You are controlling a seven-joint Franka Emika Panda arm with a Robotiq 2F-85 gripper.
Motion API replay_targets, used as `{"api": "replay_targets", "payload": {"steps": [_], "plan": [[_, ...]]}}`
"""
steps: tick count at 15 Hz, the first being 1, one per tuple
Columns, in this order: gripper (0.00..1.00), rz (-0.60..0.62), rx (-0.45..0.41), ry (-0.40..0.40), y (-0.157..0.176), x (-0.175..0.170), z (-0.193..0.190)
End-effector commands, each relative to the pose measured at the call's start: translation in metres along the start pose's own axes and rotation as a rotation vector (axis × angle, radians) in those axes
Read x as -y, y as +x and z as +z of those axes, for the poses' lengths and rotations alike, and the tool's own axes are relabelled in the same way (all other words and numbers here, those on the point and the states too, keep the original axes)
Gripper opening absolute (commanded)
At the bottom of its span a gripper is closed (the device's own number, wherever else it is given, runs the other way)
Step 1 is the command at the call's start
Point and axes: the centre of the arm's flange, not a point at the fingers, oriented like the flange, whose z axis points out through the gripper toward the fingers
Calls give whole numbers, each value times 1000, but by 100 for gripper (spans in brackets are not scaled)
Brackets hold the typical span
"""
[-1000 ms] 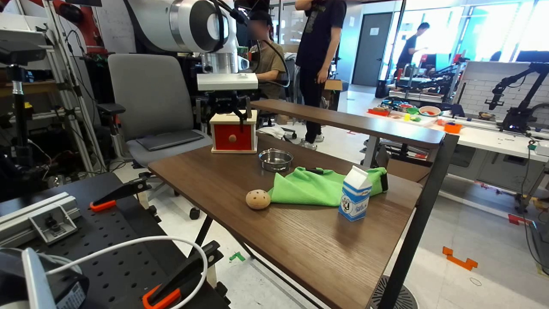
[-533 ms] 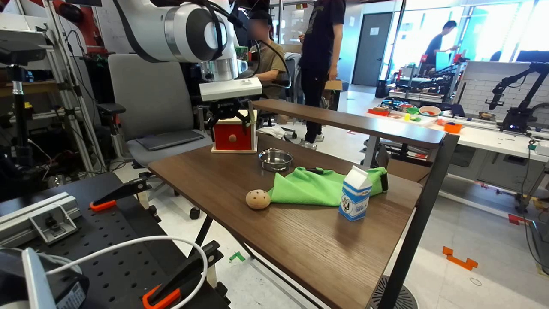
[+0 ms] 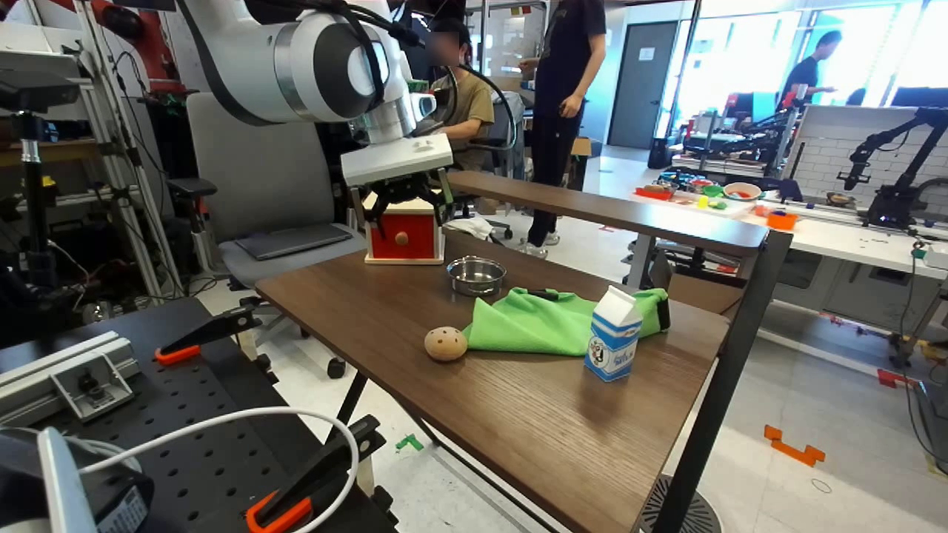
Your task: Open the drawer
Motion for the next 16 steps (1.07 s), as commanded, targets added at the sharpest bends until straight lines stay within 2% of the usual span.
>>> {"api": "replay_targets", "payload": {"steps": [1, 7, 13, 16], "plan": [[100, 81, 13, -56, -9, 18, -5], [100, 263, 32, -26, -14, 32, 8], [100, 344, 8, -4, -10, 45, 18], [100, 375, -32, -4, -8, 43, 19]]}}
